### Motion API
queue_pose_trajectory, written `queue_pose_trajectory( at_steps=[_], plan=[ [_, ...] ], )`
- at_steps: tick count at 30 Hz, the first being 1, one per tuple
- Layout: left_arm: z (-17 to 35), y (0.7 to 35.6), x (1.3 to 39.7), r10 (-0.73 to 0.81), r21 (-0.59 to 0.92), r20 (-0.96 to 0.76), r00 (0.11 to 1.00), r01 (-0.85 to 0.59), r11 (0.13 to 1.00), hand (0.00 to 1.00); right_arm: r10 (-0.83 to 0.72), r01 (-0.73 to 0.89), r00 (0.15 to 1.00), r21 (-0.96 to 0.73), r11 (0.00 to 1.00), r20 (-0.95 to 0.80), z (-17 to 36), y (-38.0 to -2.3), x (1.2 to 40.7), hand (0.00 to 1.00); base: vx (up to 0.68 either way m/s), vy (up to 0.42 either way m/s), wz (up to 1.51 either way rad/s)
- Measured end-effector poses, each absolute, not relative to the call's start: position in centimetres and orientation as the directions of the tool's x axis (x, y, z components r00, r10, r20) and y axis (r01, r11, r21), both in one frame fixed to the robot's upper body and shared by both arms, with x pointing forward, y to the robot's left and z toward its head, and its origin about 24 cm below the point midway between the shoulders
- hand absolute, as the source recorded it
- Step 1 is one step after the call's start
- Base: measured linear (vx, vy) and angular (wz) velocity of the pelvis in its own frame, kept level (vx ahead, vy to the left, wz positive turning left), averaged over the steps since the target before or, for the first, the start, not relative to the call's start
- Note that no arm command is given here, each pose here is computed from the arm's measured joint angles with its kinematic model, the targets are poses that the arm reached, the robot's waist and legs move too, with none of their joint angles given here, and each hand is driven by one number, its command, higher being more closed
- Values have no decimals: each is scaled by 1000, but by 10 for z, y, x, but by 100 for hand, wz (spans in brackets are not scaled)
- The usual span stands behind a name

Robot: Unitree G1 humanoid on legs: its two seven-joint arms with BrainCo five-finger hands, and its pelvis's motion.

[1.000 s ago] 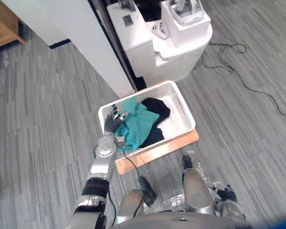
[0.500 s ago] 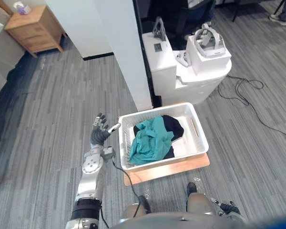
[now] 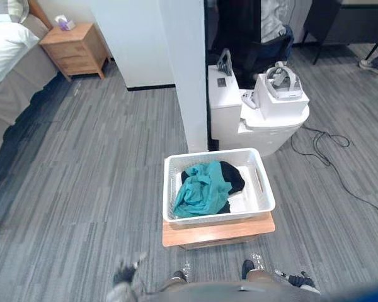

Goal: Tidy the bed and pick cloth on bed and put in laundry

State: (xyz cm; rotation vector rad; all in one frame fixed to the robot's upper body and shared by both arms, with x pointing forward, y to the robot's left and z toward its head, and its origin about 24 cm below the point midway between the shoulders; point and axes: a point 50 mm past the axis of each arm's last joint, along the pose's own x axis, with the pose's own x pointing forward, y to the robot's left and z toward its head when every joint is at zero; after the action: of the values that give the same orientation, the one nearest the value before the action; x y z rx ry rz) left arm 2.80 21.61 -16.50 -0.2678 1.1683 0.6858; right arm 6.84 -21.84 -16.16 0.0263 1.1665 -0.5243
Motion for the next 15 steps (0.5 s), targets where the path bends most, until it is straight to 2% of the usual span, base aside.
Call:
queue_pose_trajectory(
  at_steps=[2,5,10,15],
  plan=[
    [-168,211,17,329,158,-928,177,-611,776,0,-380,403,309,-242,883,-872,-160,-218,73,0,-4,-18,5],
    [-169,210,13,320,173,-933,167,-571,802,0,-377,371,352,-242,897,-857,-158,-219,84,0,0,-6,2],
    [-170,210,21,308,179,-933,187,-500,847,0,-347,327,414,-218,919,-842,-155,-210,102,0,37,-4,-6],
    [-169,210,27,303,181,-930,209,-457,871,0,-313,301,432,-192,934,-846,-156,-200,107,0,38,2,0]
  ],
)
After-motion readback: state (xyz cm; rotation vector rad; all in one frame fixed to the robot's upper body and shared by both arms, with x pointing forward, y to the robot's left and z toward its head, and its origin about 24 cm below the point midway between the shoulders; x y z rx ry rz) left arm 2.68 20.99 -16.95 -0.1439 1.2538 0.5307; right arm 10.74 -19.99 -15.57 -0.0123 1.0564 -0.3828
